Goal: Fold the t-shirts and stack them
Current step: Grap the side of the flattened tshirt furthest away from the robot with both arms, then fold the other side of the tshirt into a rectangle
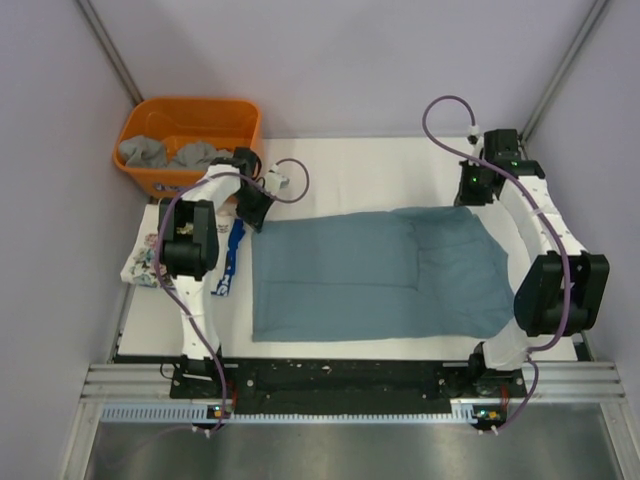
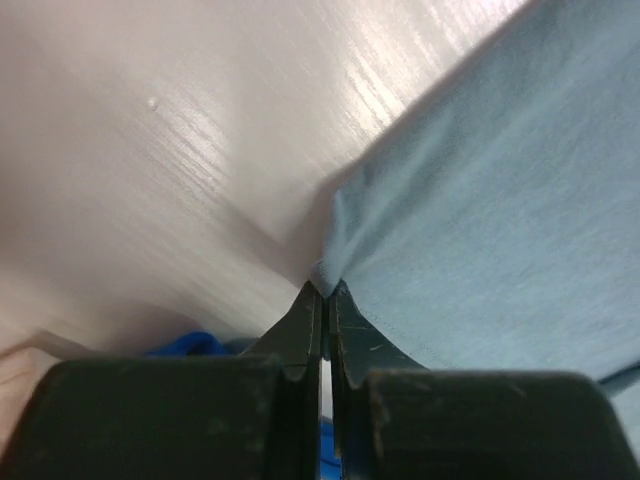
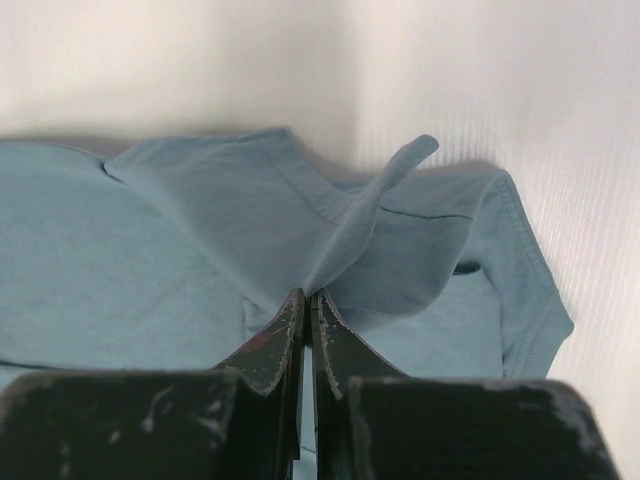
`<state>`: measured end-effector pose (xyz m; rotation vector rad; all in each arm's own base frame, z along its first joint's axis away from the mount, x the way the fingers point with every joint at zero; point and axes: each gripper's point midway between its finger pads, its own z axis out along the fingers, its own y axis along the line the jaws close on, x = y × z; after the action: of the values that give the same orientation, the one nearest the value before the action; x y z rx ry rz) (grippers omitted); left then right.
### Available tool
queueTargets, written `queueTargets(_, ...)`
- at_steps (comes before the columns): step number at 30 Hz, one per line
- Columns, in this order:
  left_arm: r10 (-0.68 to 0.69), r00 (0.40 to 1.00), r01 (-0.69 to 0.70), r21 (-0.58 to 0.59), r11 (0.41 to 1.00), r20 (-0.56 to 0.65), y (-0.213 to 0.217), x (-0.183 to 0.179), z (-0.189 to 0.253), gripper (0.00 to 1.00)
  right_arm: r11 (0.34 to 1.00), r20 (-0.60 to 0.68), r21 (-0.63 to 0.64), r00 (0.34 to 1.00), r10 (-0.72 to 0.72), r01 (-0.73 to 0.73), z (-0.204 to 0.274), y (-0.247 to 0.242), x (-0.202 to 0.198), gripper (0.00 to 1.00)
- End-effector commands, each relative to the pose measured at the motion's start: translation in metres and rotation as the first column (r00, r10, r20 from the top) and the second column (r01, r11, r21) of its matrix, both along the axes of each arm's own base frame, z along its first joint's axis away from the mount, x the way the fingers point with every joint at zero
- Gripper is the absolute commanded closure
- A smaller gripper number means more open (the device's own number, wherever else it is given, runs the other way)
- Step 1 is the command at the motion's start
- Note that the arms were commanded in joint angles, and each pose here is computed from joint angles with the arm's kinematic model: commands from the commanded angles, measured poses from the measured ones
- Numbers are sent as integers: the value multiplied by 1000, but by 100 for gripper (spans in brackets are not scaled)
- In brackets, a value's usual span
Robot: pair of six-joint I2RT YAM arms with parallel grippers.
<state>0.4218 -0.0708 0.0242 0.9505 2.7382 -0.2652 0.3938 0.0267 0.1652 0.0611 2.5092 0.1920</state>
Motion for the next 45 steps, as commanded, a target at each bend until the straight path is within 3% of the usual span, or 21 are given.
queueTargets(1,-26,995,33,-72,997,101,-12,7,27,100,1000,77,-23,997,-9,11,23,-4,-3,100)
queueTargets(9,-168,939,197,-71,978,299,-14,-39,78,100,978,35,-99,983,-181,184,24,-39,-44,100)
queueTargets(13,-240,934,260,-44,964,264,-11,-77,71,100,956,69,-42,956,-287,290,20,-44,-72,100)
queueTargets(17,-277,936,294,-50,954,219,-10,-107,55,100,916,104,132,914,-392,378,1,-41,-102,100)
queueTargets(23,-329,929,345,-70,936,171,-14,-140,37,100,794,107,261,801,-589,549,-25,-69,-135,100)
queueTargets(30,-356,921,368,-58,928,157,-11,-157,37,100,751,39,297,779,-626,589,-58,-70,-141,100)
queueTargets(34,-373,916,383,-50,922,146,-8,-165,33,100,708,38,271,728,-685,652,-65,-83,-148,100)
queueTargets(36,-382,917,388,-39,921,116,-4,-170,29,93,689,62,263,701,-711,676,-65,-88,-151,100)
queueTargets(38,-399,912,404,-41,914,89,-2,-177,30,70,669,84,257,673,-734,697,-64,-93,-156,96)
queueTargets(39,-410,908,415,-46,909,85,-2,-180,34,53,651,89,236,651,-754,722,-64,-98,-162,78)
queueTargets(41,-436,895,442,-56,895,93,-4,-184,46,30,612,126,211,599,-790,762,-56,-108,-170,51)
queueTargets(45,-497,860,508,-104,855,114,-10,-202,83,18,588,303,228,517,-801,776,-9,-126,-176,39)
